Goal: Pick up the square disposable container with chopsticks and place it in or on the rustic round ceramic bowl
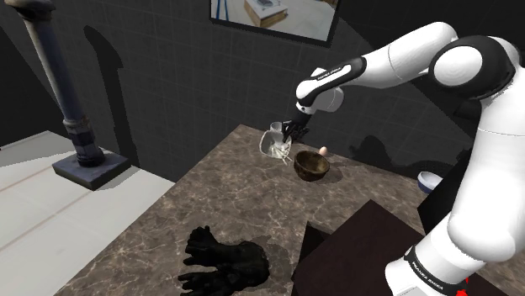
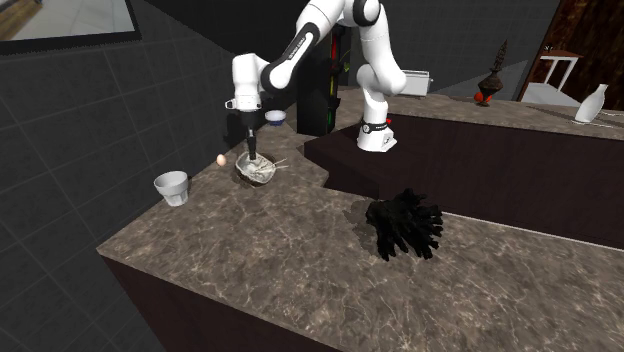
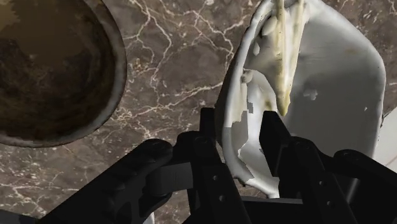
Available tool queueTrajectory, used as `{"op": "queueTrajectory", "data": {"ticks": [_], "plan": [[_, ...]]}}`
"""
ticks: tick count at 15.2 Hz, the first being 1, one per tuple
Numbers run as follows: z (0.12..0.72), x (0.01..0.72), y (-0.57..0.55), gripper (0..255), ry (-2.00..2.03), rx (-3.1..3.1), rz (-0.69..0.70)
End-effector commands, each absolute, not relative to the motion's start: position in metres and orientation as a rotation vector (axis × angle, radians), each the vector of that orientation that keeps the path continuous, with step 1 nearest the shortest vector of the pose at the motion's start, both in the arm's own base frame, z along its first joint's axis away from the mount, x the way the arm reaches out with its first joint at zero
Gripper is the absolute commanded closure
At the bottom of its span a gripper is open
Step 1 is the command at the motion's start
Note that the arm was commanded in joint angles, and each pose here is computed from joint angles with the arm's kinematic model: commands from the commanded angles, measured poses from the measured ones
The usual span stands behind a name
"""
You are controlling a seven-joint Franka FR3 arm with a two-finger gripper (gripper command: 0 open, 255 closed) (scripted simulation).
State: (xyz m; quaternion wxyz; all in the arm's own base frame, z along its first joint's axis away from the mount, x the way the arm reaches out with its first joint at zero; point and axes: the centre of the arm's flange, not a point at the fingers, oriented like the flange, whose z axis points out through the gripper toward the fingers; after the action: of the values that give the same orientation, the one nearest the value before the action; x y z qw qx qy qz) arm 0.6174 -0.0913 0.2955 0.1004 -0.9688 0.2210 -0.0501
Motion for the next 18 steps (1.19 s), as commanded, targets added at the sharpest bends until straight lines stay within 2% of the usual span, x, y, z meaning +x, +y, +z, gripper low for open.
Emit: {"op": "queueTrajectory", "data": {"ticks": [1, 14, 18], "plan": [[0.294, 0.609, -0.117, 255, 0.650, -2.863, -0.149], [0.297, 0.553, -0.284, 255, 0.650, -2.863, -0.149], [0.276, 0.553, -0.284, 255, 0.650, -2.863, -0.149]]}}
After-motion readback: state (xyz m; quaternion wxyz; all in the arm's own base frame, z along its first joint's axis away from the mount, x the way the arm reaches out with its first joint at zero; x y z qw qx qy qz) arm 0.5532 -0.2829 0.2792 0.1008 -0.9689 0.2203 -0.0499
